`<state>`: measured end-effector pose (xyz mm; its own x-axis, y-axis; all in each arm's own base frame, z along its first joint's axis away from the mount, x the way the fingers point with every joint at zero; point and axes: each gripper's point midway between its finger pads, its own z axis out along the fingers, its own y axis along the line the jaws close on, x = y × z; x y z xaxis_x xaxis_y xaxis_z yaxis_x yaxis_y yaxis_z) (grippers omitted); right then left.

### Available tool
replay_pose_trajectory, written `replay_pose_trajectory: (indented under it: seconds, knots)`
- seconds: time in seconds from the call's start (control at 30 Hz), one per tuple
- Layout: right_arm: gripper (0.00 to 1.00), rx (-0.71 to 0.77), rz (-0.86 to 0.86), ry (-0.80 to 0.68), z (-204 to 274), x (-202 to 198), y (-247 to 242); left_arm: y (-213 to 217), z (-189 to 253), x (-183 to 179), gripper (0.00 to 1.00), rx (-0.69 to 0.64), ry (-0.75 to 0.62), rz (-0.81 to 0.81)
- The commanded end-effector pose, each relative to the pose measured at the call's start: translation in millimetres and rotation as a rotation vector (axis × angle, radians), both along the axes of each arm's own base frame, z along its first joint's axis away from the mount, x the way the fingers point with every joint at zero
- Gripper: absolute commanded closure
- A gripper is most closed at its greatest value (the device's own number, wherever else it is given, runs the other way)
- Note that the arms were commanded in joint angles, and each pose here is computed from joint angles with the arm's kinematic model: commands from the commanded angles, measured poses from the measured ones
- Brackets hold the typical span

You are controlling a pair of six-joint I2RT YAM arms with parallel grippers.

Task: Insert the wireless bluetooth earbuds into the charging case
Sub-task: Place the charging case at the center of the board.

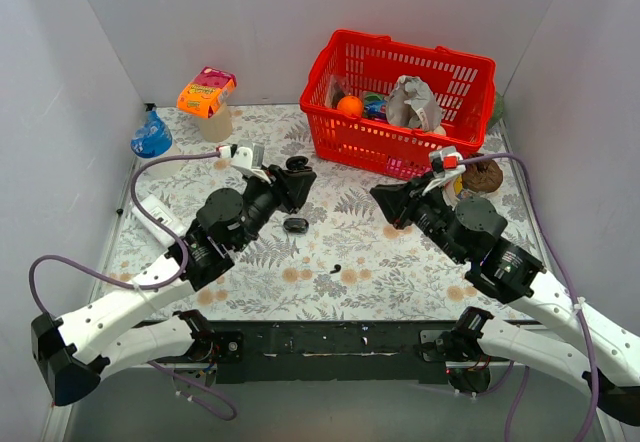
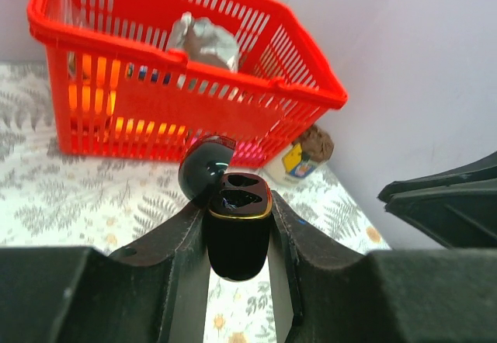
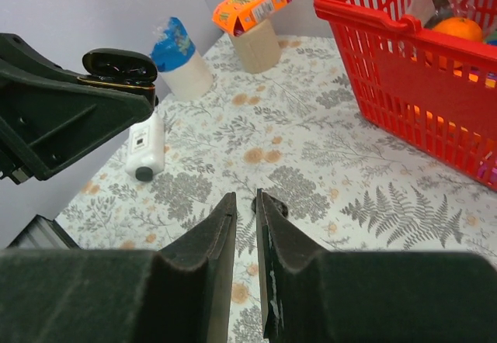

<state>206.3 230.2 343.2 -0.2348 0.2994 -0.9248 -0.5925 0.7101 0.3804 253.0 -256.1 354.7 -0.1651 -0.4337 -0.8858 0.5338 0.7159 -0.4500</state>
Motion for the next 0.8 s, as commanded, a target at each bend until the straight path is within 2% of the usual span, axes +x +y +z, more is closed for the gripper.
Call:
replay_pose_trajectory:
  seconds: [0.0,0.13,0.27,0.4,0.77]
  knots:
    - [0.77,-0.083,-0.052,0.037,-20.6,1.8,-13.5,-3.1,-28.3,-1.4,1.0,0.009,0.159,-0.059]
    - [0.76,-0.196,-0.065,0.102,-55.8,0.3,-20.6,10.4,-67.8,19.3,1.0,0.02,0.32,-0.058]
    - [0.77,-0.26,-0.07,0.16,-84.2,-3.9,-27.2,6.8,-103.6,28.5,1.0,0.001,0.49,-0.124]
    - [0.77,-0.284,-0.031,0.216,-107.5,-12.5,-25.0,-9.7,-153.5,36.1,1.0,0.062,0.657,-0.173]
    - [0.76,-0.311,0.025,0.278,-132.3,-24.6,-21.7,-21.4,-233.6,71.4,1.0,0.117,0.761,-0.098]
